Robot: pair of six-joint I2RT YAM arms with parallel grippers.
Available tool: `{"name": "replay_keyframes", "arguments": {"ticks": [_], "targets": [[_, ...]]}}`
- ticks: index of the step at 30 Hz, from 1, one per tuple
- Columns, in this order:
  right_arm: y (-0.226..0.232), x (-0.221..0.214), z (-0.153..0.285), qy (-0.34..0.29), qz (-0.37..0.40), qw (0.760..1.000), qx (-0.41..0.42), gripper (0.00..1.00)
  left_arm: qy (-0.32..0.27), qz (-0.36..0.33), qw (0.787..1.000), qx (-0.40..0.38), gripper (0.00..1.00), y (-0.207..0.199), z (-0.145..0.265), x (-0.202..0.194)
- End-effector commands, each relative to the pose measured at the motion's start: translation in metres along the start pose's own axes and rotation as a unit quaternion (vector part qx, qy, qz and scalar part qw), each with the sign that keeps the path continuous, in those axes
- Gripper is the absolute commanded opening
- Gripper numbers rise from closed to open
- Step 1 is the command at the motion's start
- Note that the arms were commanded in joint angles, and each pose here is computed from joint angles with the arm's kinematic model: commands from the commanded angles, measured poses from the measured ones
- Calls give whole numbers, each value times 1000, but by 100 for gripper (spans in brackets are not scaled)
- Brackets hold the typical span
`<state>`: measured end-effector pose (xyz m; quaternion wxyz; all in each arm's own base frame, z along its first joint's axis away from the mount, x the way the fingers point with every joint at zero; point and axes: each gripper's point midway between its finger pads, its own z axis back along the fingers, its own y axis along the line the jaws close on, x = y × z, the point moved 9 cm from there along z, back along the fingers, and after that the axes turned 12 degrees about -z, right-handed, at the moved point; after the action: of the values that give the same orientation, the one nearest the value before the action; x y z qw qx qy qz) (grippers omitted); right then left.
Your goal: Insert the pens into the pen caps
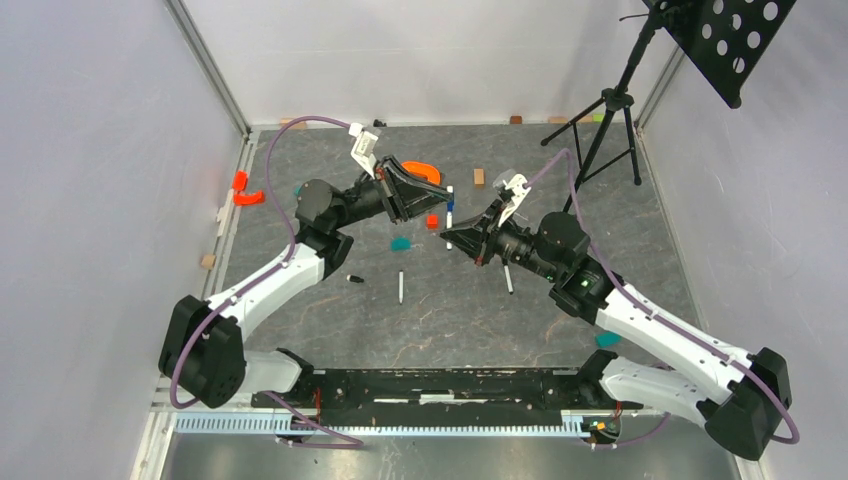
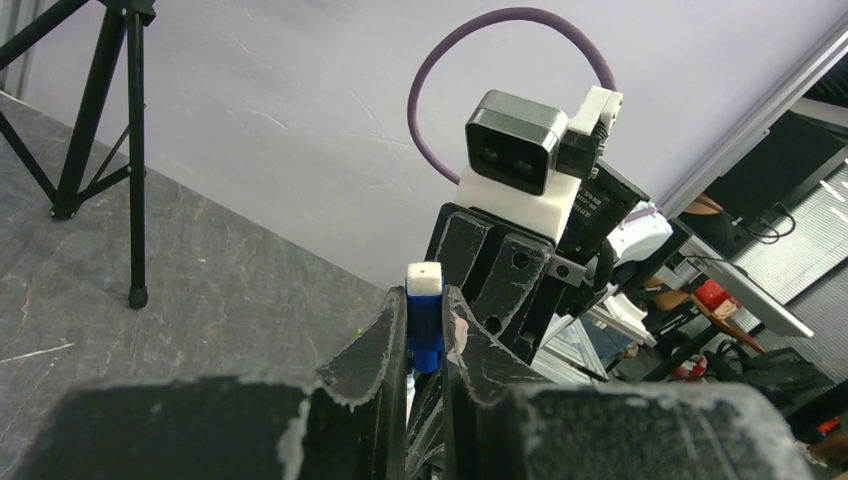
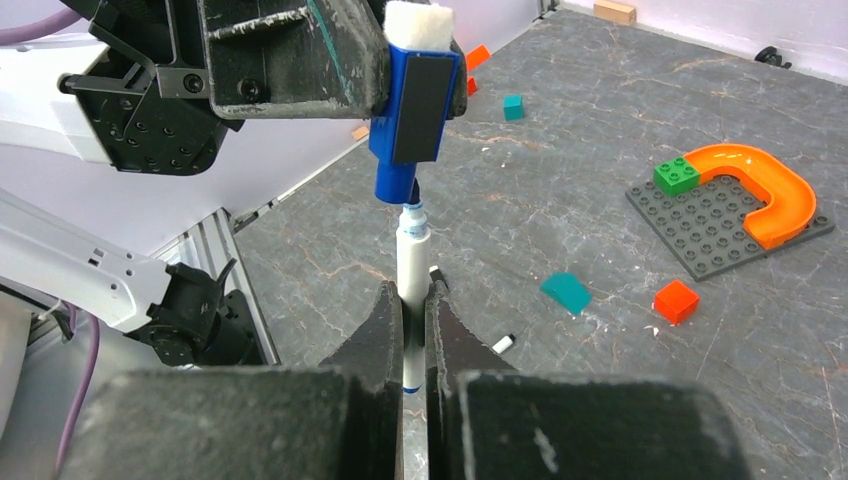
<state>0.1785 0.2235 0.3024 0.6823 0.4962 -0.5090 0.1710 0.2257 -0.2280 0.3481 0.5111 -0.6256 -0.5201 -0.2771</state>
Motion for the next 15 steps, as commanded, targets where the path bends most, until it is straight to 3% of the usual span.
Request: {"name": "replay_keyframes", "arguments": {"ticks": [1,15], "targets": [[8,9,7,-11,2,1000,20,0,-8,-38,999,5,2,-4,3,4],[7,-2,7,14,-11,999,33,0,-17,-41,999,5,2,-6,3,5]]}}
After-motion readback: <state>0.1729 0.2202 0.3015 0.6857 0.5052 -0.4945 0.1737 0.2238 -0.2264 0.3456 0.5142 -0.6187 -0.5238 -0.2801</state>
